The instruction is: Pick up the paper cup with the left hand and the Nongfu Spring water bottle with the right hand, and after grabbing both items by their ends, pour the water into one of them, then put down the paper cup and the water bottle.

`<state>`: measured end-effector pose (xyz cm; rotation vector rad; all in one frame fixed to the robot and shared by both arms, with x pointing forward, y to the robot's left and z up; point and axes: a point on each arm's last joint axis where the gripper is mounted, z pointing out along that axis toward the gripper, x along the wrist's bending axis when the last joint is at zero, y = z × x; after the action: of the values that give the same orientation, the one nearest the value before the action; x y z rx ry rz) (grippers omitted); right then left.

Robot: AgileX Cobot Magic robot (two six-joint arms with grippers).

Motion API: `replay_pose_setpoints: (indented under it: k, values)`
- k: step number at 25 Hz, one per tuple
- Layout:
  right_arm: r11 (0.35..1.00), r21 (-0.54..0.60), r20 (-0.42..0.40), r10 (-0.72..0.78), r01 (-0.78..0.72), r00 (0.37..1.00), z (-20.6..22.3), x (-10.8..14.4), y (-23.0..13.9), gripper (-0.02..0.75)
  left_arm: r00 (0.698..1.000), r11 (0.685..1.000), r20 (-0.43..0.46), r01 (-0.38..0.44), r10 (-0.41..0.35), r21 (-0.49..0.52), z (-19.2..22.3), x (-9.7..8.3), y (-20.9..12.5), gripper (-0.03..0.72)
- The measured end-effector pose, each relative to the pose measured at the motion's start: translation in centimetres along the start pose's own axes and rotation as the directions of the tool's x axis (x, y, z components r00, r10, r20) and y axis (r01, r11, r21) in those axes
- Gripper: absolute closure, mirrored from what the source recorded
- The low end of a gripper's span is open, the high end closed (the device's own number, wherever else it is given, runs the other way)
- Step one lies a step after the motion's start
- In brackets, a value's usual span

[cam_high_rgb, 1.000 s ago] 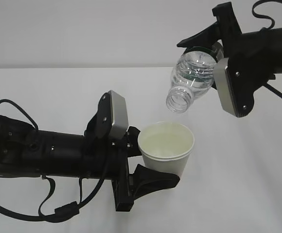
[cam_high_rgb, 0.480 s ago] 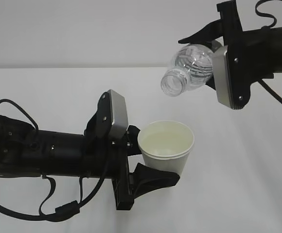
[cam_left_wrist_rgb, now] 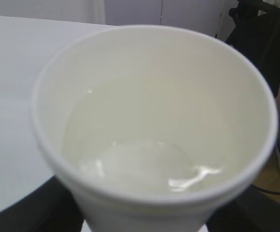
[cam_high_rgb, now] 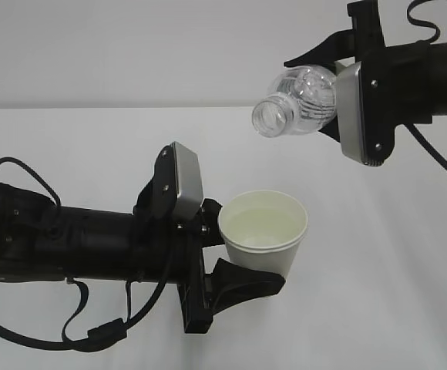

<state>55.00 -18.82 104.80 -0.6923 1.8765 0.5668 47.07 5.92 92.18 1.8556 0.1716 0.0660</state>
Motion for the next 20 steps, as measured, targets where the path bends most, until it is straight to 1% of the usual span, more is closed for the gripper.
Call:
replay_pose_setpoints:
  k: [5,14,20]
  values:
    - [0.998,0.002,0.022,0.066,-0.066,0.998,0.00,-0.20,-0.03,0.246,1.000,1.000,-0.003,0.002,-0.002,-0.001,0.00,0.02,0.01,0.208]
    - [0.991,0.004,0.046,0.137,-0.137,0.990,0.00,-0.41,-0.09,0.246,1.000,1.000,-0.004,0.003,-0.003,-0.002,0.00,0.04,0.02,0.208]
    - [0.977,0.005,0.077,0.212,-0.213,0.974,-0.02,-0.68,-0.17,0.246,1.000,1.000,-0.005,0.003,-0.003,-0.001,0.00,0.04,0.01,0.208]
